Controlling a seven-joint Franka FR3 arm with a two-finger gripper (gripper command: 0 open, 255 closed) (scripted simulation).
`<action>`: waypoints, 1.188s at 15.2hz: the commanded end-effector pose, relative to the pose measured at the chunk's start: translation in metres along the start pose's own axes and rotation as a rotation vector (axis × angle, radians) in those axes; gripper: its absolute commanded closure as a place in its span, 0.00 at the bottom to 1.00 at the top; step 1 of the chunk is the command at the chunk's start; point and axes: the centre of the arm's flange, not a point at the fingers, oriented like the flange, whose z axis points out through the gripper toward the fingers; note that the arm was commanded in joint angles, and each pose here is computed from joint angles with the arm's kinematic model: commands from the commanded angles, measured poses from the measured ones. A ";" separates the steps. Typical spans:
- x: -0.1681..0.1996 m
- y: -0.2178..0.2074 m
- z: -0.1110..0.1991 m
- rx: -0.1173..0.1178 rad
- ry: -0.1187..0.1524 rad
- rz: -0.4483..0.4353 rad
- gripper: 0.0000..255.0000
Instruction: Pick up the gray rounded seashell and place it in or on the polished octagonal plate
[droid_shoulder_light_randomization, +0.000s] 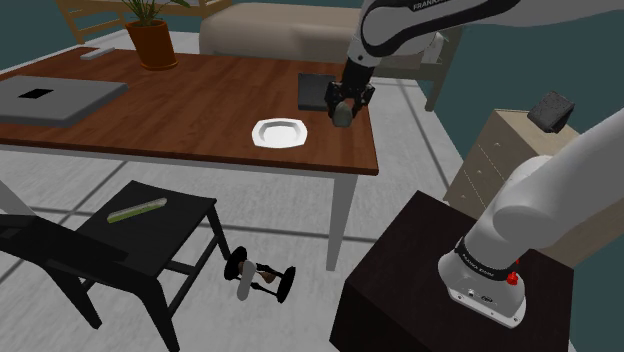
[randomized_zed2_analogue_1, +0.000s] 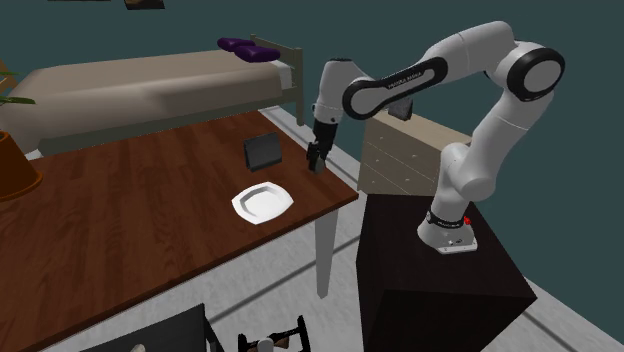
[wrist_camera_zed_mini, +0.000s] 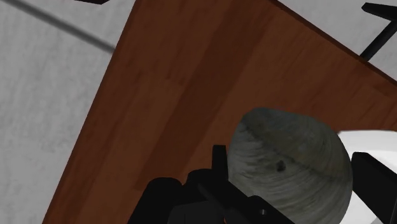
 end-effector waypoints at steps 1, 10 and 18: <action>0.015 -0.018 0.006 0.000 0.000 0.000 1.00; 0.088 -0.109 0.027 0.000 0.000 0.000 1.00; 0.125 -0.156 0.055 0.000 0.000 0.000 1.00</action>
